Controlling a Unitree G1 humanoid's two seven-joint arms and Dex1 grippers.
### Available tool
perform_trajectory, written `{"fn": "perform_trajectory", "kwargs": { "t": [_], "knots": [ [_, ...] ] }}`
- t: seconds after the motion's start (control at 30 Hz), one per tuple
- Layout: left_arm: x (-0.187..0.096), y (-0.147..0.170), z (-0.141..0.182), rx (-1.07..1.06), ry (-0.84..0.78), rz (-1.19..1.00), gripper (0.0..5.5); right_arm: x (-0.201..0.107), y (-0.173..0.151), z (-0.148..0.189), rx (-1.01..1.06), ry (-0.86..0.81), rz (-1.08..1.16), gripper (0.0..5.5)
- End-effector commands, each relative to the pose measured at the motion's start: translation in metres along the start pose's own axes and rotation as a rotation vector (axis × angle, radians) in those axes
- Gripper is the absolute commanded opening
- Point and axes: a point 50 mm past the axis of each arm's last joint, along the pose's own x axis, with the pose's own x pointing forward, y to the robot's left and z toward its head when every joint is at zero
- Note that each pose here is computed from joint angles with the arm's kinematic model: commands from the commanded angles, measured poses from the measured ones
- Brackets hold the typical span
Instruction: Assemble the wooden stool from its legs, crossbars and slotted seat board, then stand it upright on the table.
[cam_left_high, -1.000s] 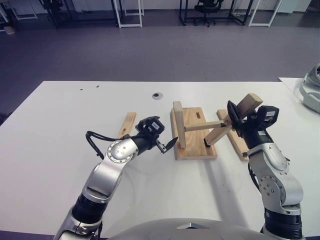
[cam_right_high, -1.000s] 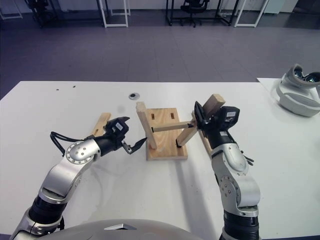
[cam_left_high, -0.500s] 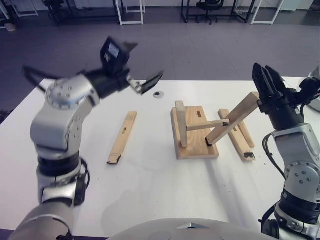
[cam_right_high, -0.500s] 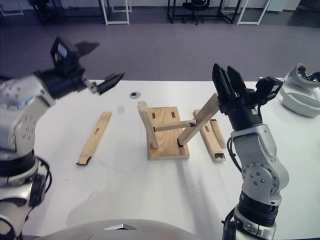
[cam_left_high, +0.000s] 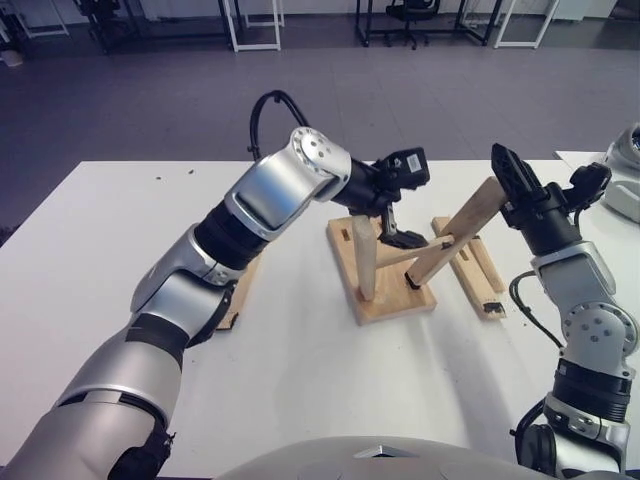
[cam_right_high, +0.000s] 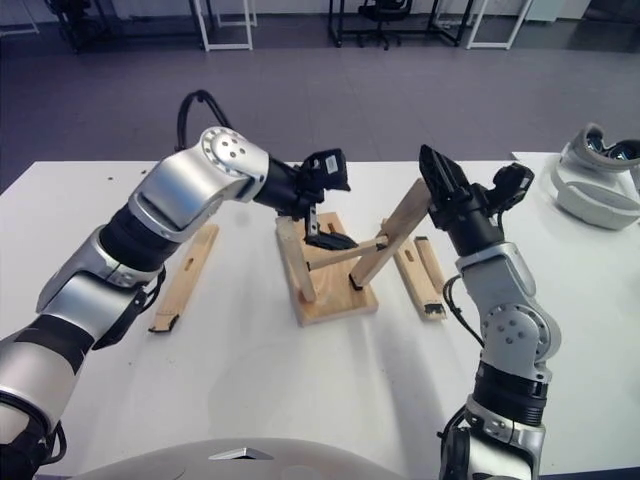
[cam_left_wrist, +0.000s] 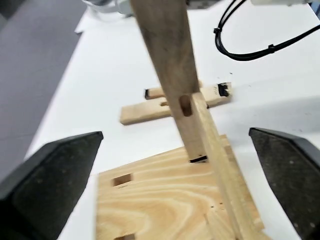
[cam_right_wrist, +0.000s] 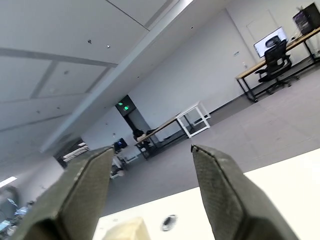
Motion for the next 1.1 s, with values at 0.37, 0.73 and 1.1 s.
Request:
{"fn": "perform_trajectory", "kwargs": {
  "t": [0.37, 0.73, 1.1],
  "knots": [
    [0.021, 0.011, -0.017, -0.029, 0.078, -0.015, 5.40, 0.005, 0.013, -0.009, 0.046, 0.094, 0.115, 2.87],
    [0.020, 0.016, -0.028, -0.071, 0.083, 0.017, 5.40, -0.012, 0.005, -0.019, 0.111, 0.249, 0.214, 2.87],
    [0.013, 0.022, -0.042, -0.127, 0.082, 0.059, 5.40, -0.023, 0.004, -0.022, 0.101, 0.254, 0.264, 2.32]
  ]
}}
